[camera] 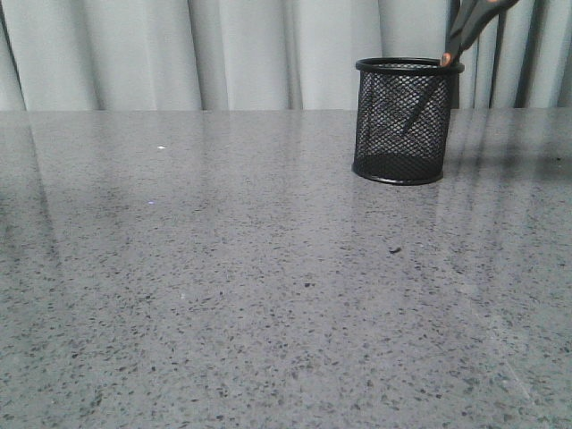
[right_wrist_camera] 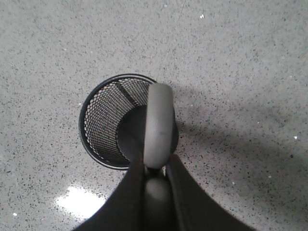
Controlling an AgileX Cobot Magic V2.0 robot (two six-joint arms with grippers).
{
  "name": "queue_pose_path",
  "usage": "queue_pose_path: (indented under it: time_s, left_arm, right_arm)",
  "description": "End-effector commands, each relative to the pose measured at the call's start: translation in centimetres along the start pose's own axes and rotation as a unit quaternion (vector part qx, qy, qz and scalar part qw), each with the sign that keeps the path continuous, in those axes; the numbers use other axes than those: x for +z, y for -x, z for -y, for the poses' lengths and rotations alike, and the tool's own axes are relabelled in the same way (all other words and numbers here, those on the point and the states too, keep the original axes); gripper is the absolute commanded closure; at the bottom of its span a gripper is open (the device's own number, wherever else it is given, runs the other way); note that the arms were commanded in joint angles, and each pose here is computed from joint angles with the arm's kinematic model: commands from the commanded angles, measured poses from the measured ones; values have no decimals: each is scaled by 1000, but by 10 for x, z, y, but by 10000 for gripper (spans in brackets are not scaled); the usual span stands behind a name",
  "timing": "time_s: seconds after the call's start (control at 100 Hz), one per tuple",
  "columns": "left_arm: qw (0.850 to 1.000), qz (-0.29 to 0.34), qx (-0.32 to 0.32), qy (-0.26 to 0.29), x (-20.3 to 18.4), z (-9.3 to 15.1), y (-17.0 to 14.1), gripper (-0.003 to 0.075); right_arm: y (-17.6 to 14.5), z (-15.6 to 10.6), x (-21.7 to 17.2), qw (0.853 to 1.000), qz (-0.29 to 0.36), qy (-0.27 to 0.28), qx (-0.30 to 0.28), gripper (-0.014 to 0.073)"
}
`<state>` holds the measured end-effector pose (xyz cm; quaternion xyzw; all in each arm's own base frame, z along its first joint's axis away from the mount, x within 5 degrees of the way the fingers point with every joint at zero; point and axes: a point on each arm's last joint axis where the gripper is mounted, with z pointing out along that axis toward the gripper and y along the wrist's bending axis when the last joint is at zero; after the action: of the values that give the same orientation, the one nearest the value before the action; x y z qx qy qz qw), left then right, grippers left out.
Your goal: Put scissors into bucket
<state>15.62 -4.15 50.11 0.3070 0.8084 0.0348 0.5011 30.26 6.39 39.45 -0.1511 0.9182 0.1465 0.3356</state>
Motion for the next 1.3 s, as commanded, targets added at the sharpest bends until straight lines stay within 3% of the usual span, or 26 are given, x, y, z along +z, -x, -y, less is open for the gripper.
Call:
queue_pose_path:
  time_s: [0.0, 0.11, 0.33, 0.6, 0.68, 0.76, 0.83, 0.94, 0.97, 1.13, 1.29]
  left_arm:
    - [998, 51, -9, 19, -12, -4, 10, 230]
    - [998, 51, -9, 19, -12, -4, 10, 230]
    - [998, 51, -9, 19, -12, -4, 10, 230]
    - [999, 45, -3, 31, -12, -6, 9, 231]
    - [998, 44, 0, 35, -12, -6, 9, 274]
    - [998, 44, 4, 45, -12, -8, 9, 382]
    - [998, 45, 7, 51, -12, -9, 9, 509]
    - [997, 56, 7, 58, -12, -10, 12, 739]
    - [996, 59, 8, 60, -12, -11, 12, 739]
    - [996, 63, -23, 60, -5, -11, 10, 741]
    - [991, 95, -55, 76, 5, -8, -1, 741]
  right_arm:
    - [11, -3, -17, 999, 47, -2, -7, 639]
    - [12, -2, -11, 999, 44, 0, -6, 559]
    - [15, -1, -11, 998, 60, -2, -3, 277]
    - [20, -7, -39, 992, 127, -22, -18, 267]
    - [21, -11, -55, 986, 162, -30, -24, 272]
    - [20, -16, -74, 980, 194, -34, -30, 316]
    - [19, -20, -87, 976, 214, -37, -34, 405]
    - [15, -25, -101, 972, 230, -38, -39, 620]
    - [13, -27, -105, 971, 234, -38, -40, 671]
    - [0, -30, -115, 965, 256, -43, -39, 661]
    - [-34, -32, -125, 942, 324, -73, -50, 661]
